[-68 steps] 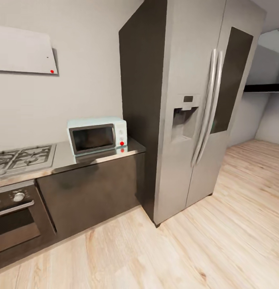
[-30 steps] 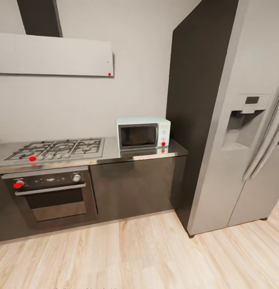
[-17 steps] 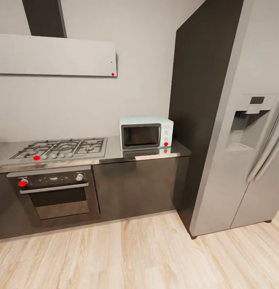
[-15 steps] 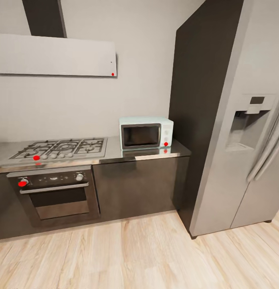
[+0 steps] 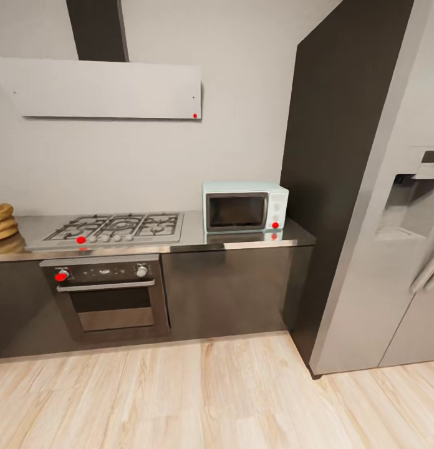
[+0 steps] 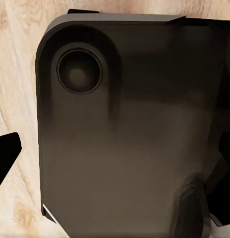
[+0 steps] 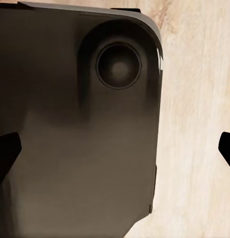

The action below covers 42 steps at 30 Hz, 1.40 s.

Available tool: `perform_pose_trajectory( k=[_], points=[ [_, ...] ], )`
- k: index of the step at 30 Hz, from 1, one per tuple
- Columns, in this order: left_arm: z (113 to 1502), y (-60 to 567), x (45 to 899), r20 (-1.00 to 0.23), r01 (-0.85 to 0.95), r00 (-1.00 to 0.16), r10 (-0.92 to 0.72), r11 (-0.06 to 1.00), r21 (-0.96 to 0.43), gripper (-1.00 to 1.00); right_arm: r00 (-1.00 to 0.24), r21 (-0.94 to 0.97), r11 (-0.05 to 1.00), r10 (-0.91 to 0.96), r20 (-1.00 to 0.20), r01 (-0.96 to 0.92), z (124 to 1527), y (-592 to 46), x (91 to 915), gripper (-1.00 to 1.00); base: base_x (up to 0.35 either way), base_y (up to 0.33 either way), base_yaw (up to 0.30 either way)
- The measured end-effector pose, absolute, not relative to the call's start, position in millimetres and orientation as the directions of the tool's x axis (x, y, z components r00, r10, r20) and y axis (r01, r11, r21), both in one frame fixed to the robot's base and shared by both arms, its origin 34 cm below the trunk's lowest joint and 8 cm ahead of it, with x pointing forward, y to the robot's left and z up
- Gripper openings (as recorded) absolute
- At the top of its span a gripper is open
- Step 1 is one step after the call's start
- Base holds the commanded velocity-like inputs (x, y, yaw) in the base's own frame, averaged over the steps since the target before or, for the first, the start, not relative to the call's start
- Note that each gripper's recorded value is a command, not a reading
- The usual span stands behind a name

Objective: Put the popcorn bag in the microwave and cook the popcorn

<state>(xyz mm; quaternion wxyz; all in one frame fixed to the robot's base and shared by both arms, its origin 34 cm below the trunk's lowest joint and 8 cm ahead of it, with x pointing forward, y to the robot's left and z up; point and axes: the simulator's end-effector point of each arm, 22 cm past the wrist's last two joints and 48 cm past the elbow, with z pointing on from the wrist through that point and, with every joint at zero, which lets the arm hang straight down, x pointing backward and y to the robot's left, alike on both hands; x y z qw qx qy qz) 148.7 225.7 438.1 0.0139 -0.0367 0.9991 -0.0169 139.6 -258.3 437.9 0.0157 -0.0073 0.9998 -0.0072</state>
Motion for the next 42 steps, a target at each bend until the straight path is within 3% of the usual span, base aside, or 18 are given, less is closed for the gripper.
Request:
perform_pose_trajectory(
  k=[26,35,42],
  points=[
    [438.1,226.5,148.4,-0.026,-0.073,-0.997,-0.074,0.997,-0.034,1.00,-0.999,-0.014,1.000,-0.014,-0.031,-0.014,437.8,-257.6,139.5,1.00,0.000,-0.153,0.001],
    [438.1,226.6,148.9,-0.027,-0.074,-0.997,-0.075,0.997,-0.034,1.00,-0.999,-0.010,1.000,-0.014,-0.030,-0.014,437.8,-254.9,139.3,1.00,0.000,-0.028,0.009],
    [438.1,227.2,148.8,-0.027,-0.074,-0.997,-0.075,0.997,-0.032,1.00,-0.999,-0.013,1.000,-0.014,-0.031,-0.013,437.8,-256.6,139.5,1.00,0.000,0.000,0.202]
  ],
)
